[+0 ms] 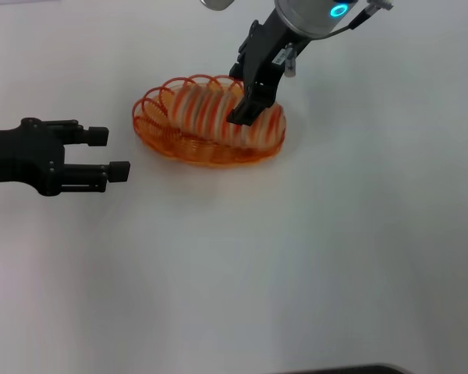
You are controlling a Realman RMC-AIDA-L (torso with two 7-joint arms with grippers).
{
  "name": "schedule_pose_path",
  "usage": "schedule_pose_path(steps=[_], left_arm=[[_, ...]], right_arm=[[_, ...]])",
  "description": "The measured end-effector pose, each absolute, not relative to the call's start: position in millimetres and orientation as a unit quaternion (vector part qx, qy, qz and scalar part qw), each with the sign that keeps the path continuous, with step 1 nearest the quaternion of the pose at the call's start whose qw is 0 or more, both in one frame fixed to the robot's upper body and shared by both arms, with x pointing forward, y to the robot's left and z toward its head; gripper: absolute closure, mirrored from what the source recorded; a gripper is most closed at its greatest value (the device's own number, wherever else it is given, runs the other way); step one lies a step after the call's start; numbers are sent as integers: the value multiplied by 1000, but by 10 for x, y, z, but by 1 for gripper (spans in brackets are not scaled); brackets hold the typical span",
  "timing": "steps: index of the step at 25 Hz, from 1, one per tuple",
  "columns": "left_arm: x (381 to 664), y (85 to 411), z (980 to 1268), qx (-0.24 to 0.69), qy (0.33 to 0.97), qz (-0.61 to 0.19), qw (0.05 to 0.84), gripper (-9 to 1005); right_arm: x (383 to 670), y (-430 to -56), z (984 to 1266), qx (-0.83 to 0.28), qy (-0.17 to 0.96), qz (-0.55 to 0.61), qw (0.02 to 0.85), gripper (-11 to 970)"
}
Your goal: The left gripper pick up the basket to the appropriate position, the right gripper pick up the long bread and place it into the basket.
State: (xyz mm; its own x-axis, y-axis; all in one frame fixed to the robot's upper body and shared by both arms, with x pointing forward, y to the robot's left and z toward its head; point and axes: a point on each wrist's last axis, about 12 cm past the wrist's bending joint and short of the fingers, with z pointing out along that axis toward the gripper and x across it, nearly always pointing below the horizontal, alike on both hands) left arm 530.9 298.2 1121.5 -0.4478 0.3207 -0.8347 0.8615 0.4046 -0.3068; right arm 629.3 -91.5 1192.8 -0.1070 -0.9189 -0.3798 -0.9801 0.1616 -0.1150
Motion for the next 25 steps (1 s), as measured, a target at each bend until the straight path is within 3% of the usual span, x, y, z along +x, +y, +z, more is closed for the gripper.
schedule_pose_path(steps=[7,12,16,20,25], left_arm=[[5301,2983,11219,390,759,-385,352,231],[5300,2986,11221,389,759,-386,352,231],[5299,2995,11226,389,759,-386,352,230],[5281,3004,11246,392,756,-391,350,230],[5216,3079,11273,391,753,-402,344,230]], right_arm=[[6267,-962,11927,-621,744,135,205,244],[6328,-1212,12041,-562,744,228,282,231],[6339,-1631,12156,-503,719,313,365,221],[6126,-2116,12136,-478,661,382,435,210],[5751,-2585,11796,-450,650,398,466,197]])
